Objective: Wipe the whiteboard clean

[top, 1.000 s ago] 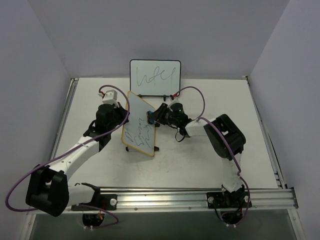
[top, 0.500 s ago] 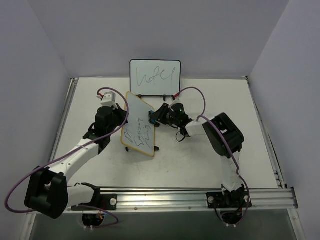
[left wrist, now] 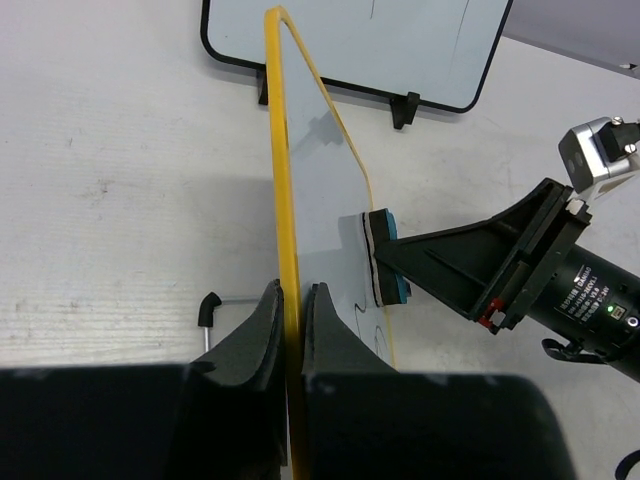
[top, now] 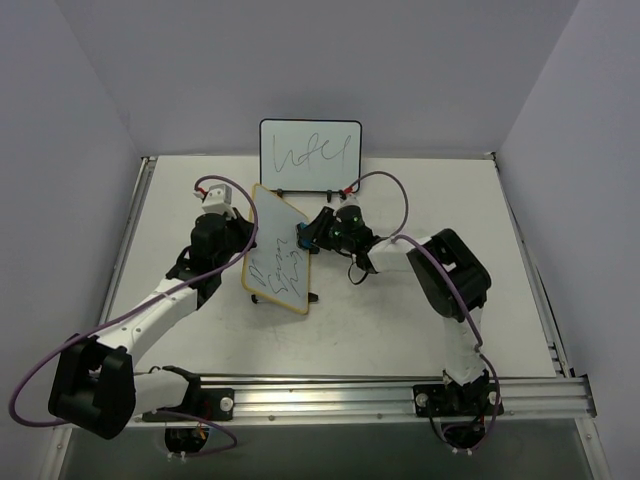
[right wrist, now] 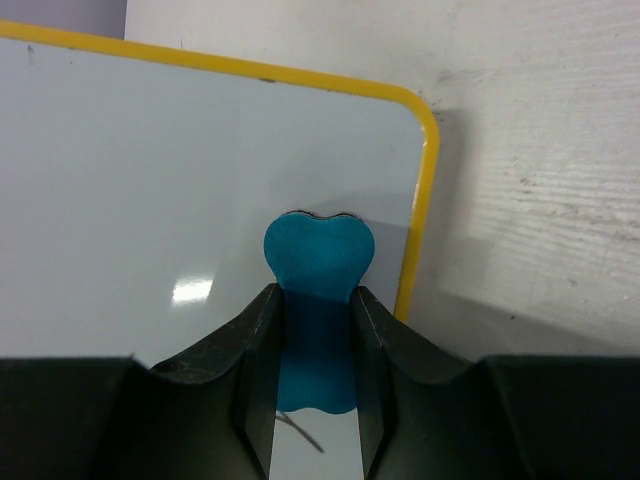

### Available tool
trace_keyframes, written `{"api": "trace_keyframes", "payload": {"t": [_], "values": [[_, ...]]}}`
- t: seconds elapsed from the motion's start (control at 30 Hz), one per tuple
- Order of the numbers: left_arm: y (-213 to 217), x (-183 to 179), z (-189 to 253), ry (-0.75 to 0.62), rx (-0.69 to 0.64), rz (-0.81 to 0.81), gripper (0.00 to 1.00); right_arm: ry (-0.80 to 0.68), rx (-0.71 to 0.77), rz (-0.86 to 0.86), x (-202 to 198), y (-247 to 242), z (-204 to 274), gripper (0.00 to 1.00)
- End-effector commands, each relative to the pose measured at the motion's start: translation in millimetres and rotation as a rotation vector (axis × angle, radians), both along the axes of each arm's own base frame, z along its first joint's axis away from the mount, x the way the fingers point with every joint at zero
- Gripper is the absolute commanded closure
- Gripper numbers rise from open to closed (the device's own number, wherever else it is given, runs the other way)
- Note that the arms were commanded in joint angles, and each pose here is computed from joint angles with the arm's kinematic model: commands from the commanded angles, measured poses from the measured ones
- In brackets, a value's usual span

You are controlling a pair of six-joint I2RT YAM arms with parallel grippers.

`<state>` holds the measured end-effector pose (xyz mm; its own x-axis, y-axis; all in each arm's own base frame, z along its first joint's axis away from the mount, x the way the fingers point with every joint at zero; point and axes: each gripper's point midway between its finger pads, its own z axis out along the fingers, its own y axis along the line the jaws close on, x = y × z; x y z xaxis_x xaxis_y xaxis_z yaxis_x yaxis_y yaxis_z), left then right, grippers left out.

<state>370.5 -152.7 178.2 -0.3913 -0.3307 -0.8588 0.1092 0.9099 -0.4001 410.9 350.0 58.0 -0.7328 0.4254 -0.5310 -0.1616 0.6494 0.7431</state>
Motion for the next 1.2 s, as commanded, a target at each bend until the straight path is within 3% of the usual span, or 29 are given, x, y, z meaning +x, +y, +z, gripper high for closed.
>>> {"api": "trace_keyframes", "payload": {"t": [0.0, 0.23, 0.4, 0.83, 1.17], "values": [[-4.1, -34.6, -62.1, 0.172, 0.186, -0.127, 0.98, 0.041, 0.005, 0.232, -72.0, 59.9, 25.3, 1.0], [-4.3, -34.4, -64.3, 0.182, 0.199, -0.122, 0.98, 0.002, 0.103, 0.307, -103.3, 95.6, 76.3, 1.0], [-4.7, -34.9, -66.3, 0.189, 0.207, -0.12, 0.98, -0.008, 0.122, 0.325, -116.1, 103.8, 86.1, 1.0], [-7.4, -35.5, -68.4, 0.195, 0.209, -0.126, 0.98, 0.12, -0.073, 0.174, -94.4, 39.3, -21.6, 1.0], [-7.5, -34.5, -68.6, 0.197, 0.215, -0.125, 0.98, 0.208, -0.13, 0.109, -95.7, -13.5, -81.2, 1.0]]}}
